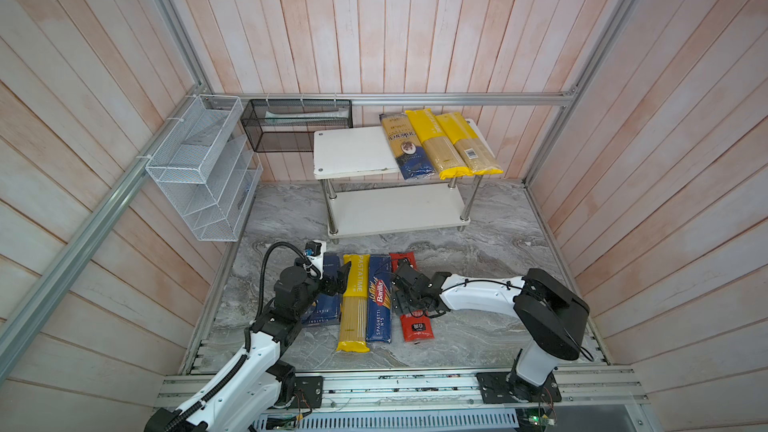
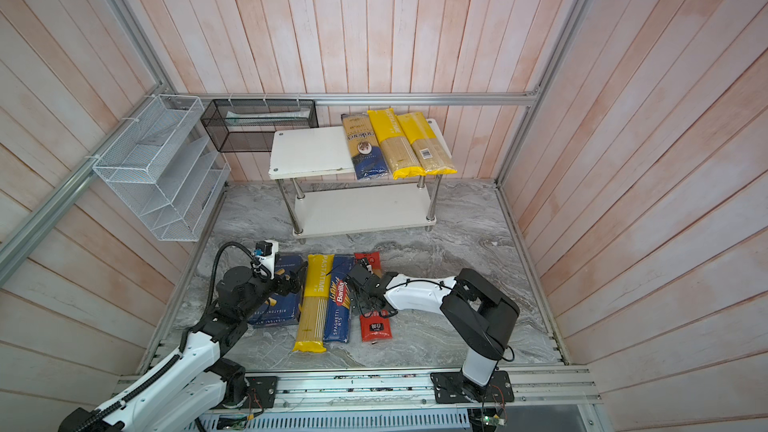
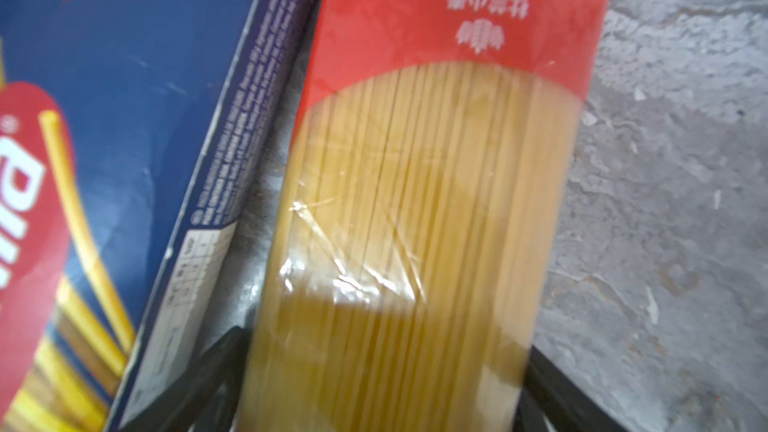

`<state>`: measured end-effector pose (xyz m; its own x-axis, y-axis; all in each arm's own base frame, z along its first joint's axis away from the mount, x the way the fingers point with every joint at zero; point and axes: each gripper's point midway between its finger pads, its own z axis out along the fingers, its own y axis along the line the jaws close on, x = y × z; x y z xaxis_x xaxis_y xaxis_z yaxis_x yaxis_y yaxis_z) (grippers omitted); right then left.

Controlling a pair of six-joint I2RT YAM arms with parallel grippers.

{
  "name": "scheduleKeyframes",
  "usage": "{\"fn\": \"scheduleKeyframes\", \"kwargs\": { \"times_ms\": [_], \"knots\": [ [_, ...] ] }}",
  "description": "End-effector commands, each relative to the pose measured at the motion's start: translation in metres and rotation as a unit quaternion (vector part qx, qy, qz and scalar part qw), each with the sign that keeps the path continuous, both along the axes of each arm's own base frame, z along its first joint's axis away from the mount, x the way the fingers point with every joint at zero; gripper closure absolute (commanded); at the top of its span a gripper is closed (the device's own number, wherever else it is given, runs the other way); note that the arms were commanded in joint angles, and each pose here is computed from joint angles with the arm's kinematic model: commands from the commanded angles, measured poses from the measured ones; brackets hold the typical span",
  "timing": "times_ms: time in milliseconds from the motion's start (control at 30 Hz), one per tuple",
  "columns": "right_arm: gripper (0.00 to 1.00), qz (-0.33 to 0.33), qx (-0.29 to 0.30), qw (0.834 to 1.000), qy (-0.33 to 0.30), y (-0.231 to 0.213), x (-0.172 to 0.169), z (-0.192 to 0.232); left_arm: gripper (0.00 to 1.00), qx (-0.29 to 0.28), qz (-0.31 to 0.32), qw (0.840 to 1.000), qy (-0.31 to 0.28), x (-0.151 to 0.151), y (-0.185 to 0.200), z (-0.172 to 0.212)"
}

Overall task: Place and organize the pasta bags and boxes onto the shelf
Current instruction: 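Close the right gripper on the red spaghetti bag's end, then lift the red spaghetti bag upright with the right gripper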

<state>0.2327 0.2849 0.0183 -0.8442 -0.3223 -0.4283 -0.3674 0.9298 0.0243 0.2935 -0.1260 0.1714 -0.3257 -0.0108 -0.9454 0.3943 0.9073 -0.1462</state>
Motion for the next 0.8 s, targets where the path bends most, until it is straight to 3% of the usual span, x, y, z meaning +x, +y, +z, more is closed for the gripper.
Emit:
{"fn": "scheduleKeyframes", "kwargs": {
  "times_ms": [0,433,767],
  "knots": [
    [0.15,0.007,-0.031,0.998,0.048,-0.016,-0.023,-0.031,0.00,0.001,-0.001,1.000,0.002,0.000,0.001,-0.002],
    [0.31,0.004,-0.025,0.999,0.042,-0.014,-0.020,-0.025,0.00,0.002,-0.001,1.000,0.002,0.000,0.000,-0.002],
    [0.42,-0.001,0.003,1.000,0.009,-0.003,-0.006,0.005,0.00,0.001,-0.001,1.000,0.001,0.000,0.000,-0.002]
  ]
}}
